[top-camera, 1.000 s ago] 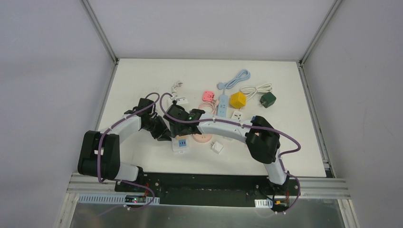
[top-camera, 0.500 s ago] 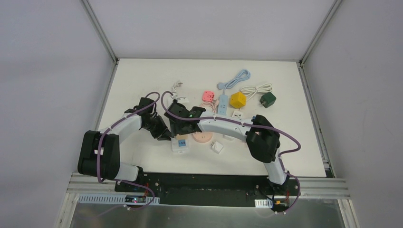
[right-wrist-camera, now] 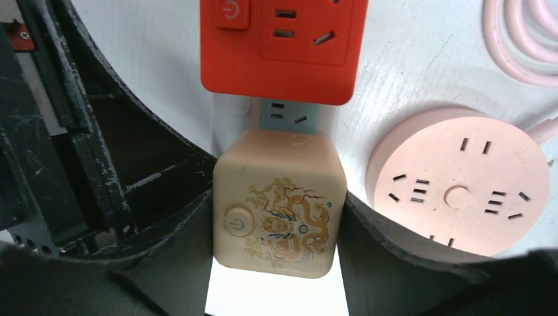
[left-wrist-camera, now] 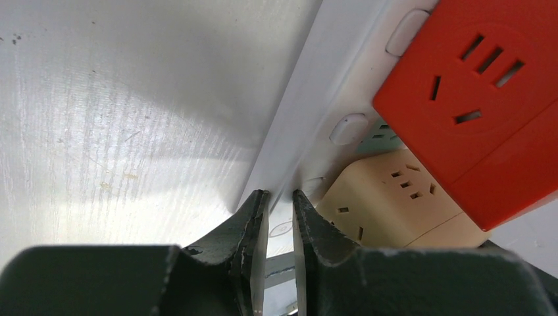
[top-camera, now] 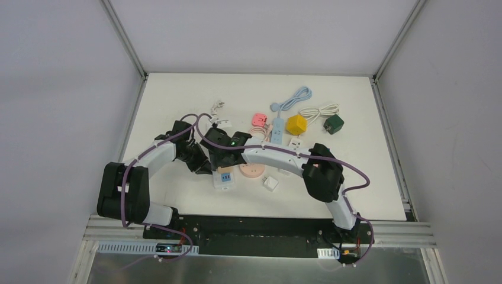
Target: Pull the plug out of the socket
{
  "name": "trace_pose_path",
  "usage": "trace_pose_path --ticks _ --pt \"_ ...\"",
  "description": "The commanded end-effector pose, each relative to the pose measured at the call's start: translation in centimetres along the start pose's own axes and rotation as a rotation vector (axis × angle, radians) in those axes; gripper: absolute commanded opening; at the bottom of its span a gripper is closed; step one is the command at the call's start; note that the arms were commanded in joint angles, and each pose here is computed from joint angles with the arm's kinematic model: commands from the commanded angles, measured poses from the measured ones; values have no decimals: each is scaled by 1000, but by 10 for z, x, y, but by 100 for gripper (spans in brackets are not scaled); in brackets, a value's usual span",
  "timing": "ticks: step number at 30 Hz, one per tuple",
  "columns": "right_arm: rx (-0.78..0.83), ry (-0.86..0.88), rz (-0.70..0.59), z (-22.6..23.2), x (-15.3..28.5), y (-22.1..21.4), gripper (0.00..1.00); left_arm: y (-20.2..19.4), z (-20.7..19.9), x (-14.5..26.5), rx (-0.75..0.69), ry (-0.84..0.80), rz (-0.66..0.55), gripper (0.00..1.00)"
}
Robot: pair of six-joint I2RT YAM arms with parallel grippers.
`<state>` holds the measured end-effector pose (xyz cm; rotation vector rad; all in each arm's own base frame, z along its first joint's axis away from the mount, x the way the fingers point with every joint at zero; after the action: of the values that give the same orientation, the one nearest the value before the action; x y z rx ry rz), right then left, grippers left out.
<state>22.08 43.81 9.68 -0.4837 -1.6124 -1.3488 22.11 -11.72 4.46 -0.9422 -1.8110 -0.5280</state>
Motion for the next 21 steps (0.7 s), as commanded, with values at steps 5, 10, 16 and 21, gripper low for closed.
trace_pose_path --ticks 5,10,16,21 --pt "-196 244 -85 14 50 46 0 3 27 -9 3 131 -19 18" --pt "-81 126 -87 10 35 35 0 2 27 -10 6 132 -6 18" --pt "-20 82 -125 8 43 39 0 0 29 -12 10 137 5 18" --pt "-110 234 -160 6 60 52 0 2 26 -9 5 123 -13 18"
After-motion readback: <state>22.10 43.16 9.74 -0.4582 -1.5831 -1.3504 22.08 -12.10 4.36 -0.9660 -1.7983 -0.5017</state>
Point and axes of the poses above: each gripper's point midway between its finger pads, its own x axis back along the fingers, its own z axis along the line the jaws close on, y = z × x, the point moved 1 cm from there along x, back along the fingers, and after that the axes turned 6 degrees about x, right-handed, at the moved point
